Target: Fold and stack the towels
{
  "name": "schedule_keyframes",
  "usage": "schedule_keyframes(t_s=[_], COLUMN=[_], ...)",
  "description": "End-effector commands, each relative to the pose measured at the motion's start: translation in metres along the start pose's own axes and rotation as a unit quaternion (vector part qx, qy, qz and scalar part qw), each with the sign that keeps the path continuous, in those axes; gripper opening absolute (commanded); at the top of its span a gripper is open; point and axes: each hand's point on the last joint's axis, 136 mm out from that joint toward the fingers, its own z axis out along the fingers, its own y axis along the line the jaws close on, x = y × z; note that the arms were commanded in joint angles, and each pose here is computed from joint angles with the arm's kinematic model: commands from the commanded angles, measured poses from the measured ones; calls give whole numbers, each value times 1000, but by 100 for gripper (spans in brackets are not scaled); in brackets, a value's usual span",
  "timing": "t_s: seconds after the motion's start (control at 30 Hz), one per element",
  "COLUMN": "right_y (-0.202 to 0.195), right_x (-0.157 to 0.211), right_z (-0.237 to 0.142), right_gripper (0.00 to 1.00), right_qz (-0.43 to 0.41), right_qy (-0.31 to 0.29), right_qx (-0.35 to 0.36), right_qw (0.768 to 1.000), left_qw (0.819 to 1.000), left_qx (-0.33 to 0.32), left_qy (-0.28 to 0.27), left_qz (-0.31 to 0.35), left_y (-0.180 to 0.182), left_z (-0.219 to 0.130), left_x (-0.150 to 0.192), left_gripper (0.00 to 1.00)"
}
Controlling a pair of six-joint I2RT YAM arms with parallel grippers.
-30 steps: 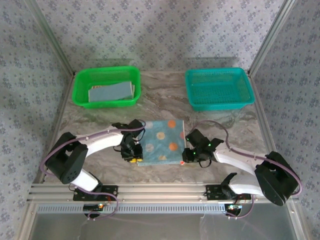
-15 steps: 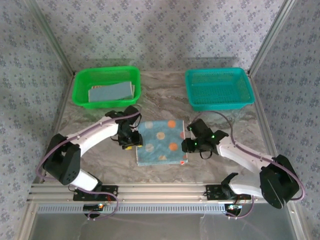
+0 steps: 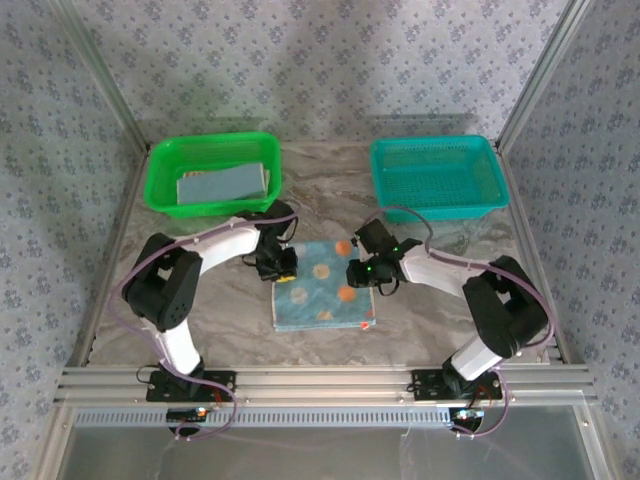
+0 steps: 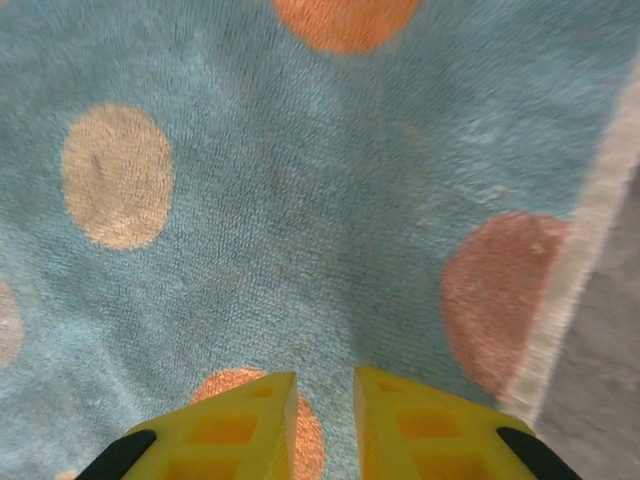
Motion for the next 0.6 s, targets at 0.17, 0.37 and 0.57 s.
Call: schedule_keyframes(t_s=[0.17, 0.37, 0.57], right_y=[7, 13, 21], right_x=[43, 64, 53], right_z=[11, 4, -11], right_gripper=[22, 22, 26], right_qz=[3, 10, 6], right_qy=[26, 32, 24], right_qx=[-1, 0, 1], right_qw=[1000, 999, 1000], left_qw=[998, 997, 1000], left_qx=[-40, -51, -16], left_qy=[41, 51, 19], left_qz=[1, 2, -4], left_y=[38, 57, 36], left_z=[14, 5, -19], left_x=[34, 57, 45], left_gripper=[14, 14, 17])
